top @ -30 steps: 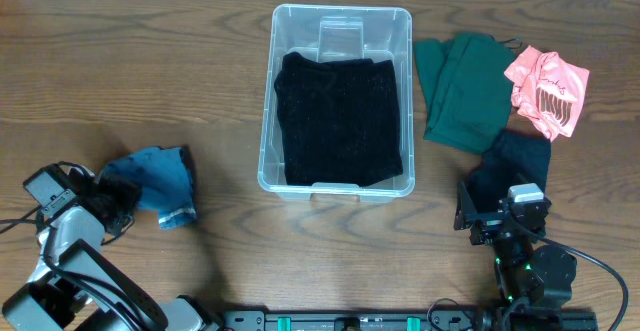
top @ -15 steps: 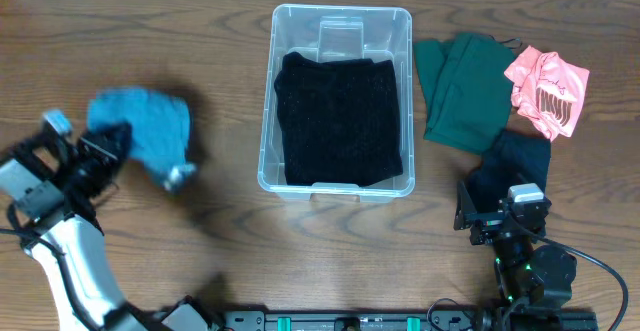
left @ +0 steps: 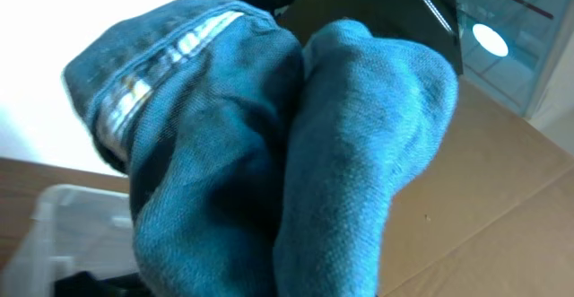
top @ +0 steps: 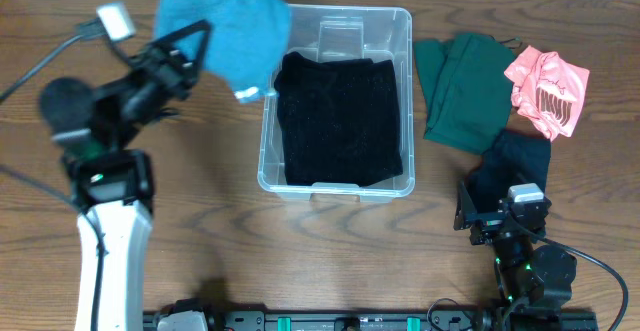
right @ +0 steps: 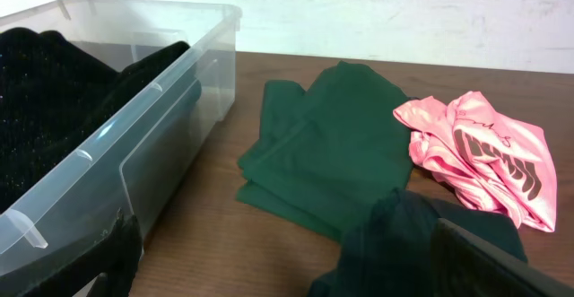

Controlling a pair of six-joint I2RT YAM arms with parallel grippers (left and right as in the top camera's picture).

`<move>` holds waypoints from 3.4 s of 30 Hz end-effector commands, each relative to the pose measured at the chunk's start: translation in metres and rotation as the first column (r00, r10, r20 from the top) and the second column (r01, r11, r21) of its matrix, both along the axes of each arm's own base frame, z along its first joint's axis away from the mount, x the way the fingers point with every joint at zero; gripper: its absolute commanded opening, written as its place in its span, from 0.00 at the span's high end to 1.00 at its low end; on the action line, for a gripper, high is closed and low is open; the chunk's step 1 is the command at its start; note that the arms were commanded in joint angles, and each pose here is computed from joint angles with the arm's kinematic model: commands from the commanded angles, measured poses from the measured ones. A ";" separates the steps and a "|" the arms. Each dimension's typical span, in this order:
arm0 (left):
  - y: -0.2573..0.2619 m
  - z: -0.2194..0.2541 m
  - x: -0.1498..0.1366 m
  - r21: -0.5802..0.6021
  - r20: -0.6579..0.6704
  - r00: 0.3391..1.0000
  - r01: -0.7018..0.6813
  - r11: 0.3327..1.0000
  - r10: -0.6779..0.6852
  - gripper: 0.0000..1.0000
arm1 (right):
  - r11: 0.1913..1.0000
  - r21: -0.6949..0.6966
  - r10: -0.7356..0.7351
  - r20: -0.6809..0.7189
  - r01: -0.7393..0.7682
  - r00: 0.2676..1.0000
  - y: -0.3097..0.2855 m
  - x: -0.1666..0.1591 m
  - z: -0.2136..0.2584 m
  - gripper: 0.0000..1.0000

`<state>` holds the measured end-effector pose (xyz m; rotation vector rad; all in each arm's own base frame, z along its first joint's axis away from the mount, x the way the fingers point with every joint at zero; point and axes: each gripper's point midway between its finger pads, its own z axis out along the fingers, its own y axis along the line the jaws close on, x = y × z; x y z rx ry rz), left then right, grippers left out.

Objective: Pack container

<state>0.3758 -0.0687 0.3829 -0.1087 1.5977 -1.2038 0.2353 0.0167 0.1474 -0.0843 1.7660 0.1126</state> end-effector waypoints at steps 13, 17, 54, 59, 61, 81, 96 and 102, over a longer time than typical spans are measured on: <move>-0.088 -0.118 0.129 -0.157 -0.411 0.893 -0.270 0.950 0.186 0.94 | 1.000 0.011 -0.004 0.000 0.004 1.000 -0.001 0.000 0.000 0.01; -0.115 -0.130 0.148 -0.149 -0.500 0.853 -0.257 0.955 0.151 0.94 | 1.000 0.011 -0.004 0.000 0.004 1.000 -0.001 0.000 0.000 0.01; -0.173 -0.292 0.136 0.229 -0.823 0.517 -0.078 0.970 0.236 0.94 | 1.000 0.011 -0.004 0.000 0.004 1.000 -0.001 0.000 0.000 0.02; -0.152 -0.308 0.127 0.283 -0.853 0.413 -0.147 0.948 0.319 0.94 | 1.000 0.011 -0.004 0.000 0.004 1.000 -0.001 0.000 0.000 0.01; -0.146 -0.309 0.129 0.282 -0.855 0.406 -0.156 0.947 0.322 0.89 | 1.000 0.011 -0.004 0.000 0.004 1.000 -0.001 0.000 0.000 0.01; -0.146 -0.115 0.116 0.171 -0.586 0.803 -0.008 0.985 0.109 0.02 | 1.000 0.011 -0.004 0.000 0.004 1.000 -0.001 0.000 0.000 0.01; 0.083 -0.094 0.025 0.792 -0.344 0.557 -0.260 0.552 0.756 0.02 | 1.000 0.011 -0.004 0.000 0.004 1.000 -0.001 0.000 0.000 0.01; 0.140 -0.112 -0.003 0.822 -0.400 0.396 -0.245 0.515 0.827 0.02 | 1.000 -0.005 -0.021 0.011 0.021 1.000 -0.004 0.001 0.002 0.01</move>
